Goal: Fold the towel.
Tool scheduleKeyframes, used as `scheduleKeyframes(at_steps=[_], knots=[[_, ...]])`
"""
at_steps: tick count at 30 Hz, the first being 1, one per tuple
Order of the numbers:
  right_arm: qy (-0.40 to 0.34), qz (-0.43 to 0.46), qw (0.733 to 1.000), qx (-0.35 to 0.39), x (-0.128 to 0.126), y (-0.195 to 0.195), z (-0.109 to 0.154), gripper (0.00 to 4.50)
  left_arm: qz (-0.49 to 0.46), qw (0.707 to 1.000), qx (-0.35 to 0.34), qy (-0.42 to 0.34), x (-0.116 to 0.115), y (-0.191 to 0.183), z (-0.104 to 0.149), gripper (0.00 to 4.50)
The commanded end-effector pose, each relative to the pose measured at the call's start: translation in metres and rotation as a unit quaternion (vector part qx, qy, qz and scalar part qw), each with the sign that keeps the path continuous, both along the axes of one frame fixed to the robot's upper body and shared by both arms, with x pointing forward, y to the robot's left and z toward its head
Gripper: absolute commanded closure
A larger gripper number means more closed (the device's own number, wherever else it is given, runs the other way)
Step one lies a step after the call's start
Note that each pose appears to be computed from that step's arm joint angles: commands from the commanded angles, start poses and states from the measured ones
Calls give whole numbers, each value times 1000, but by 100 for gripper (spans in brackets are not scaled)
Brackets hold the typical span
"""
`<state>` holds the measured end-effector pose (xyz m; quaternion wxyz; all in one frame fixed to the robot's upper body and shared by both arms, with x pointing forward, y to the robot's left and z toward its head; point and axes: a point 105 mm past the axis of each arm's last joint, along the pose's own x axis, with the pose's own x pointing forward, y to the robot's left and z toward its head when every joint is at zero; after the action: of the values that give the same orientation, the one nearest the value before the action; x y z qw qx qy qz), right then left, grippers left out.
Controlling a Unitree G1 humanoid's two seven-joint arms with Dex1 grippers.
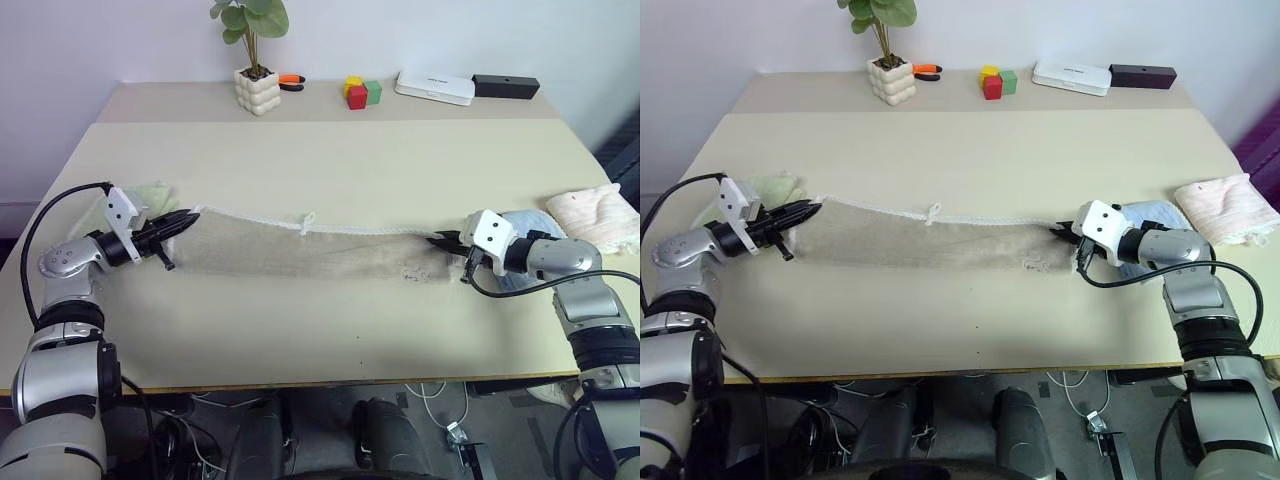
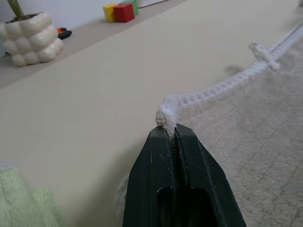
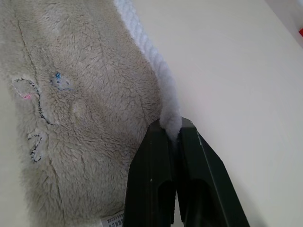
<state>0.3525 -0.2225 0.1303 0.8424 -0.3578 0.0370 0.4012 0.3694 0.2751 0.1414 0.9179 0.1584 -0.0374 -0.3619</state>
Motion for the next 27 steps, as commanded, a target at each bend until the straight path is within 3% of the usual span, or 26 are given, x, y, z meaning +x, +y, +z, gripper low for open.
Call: scheduleKeyframes(at_steps=[1, 14, 19, 20, 21, 23, 27], knots=[[-36, -5, 999, 8, 6, 1, 16, 443, 22, 999, -4, -30, 4, 6, 16, 450], [-51, -16, 999, 12, 14, 4, 18, 443, 44, 998, -25, -31, 7, 10, 17, 450], [-20, -6, 1000, 13, 13, 7, 7, 443, 38, 998, -40, 10, 7, 7, 5, 450], [-13, -7, 1000, 16, 13, 7, 6, 450, 40, 999, -35, 14, 7, 7, 3, 403], [-1, -5, 1000, 21, 12, 8, 4, 421, 39, 998, -44, 18, 8, 7, 3, 387], [0, -4, 1000, 18, 12, 9, 5, 358, 41, 998, -35, 10, 8, 7, 5, 304], [-26, -27, 999, 21, 18, 2, 17, 156, 19, 999, -47, -14, 9, 0, 21, 98]])
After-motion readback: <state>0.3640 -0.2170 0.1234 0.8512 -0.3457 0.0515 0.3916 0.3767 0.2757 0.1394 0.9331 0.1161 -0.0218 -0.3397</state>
